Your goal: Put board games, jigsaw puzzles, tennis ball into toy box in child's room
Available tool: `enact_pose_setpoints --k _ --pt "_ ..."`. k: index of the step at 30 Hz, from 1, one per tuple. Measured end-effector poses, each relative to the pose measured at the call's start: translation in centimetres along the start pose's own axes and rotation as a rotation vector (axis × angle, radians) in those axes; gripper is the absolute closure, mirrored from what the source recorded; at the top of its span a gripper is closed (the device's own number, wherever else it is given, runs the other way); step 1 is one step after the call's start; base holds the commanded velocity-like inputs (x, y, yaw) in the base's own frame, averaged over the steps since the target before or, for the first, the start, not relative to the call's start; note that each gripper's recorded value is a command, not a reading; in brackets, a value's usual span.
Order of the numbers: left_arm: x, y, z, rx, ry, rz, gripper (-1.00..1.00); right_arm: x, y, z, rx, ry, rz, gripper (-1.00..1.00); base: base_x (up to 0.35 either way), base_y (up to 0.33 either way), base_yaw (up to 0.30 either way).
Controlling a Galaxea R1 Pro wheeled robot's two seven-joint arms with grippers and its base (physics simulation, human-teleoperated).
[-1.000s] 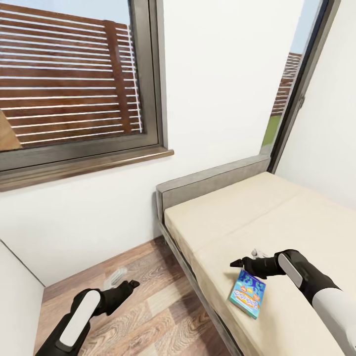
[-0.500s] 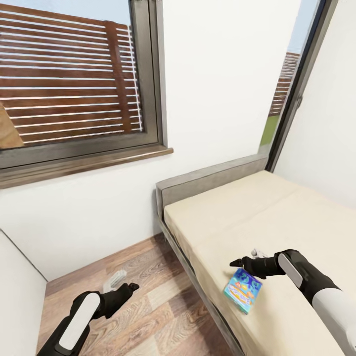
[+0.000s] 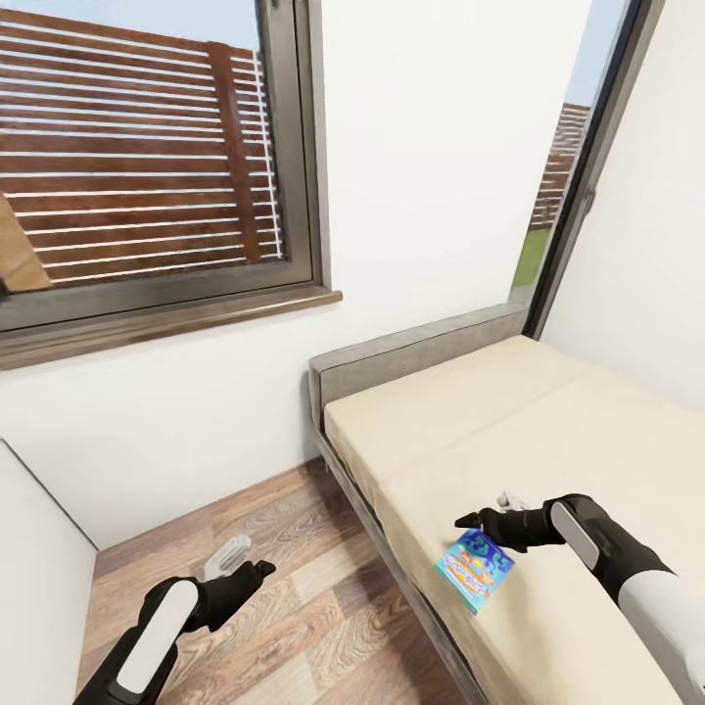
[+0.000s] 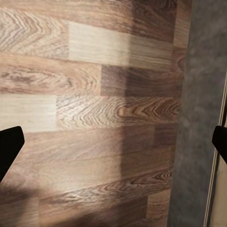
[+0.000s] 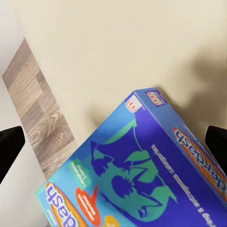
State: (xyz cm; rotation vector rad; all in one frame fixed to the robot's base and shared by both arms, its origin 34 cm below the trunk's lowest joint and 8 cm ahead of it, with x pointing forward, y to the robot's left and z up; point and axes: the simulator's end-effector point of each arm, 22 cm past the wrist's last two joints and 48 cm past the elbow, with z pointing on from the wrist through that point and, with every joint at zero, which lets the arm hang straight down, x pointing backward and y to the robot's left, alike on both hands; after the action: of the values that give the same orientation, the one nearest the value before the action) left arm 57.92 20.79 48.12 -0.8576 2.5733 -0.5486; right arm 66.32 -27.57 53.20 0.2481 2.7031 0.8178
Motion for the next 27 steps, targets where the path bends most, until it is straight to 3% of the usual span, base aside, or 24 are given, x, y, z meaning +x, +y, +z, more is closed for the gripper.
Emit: enact_pose_setpoints --k 27 --pt "0.02 -0.01 0.0 0.0 0.0 0.001 -1.0 0.02 -0.06 0.0 0.002 0.001 0.0 -1.0 -0.003 0.0 0.0"
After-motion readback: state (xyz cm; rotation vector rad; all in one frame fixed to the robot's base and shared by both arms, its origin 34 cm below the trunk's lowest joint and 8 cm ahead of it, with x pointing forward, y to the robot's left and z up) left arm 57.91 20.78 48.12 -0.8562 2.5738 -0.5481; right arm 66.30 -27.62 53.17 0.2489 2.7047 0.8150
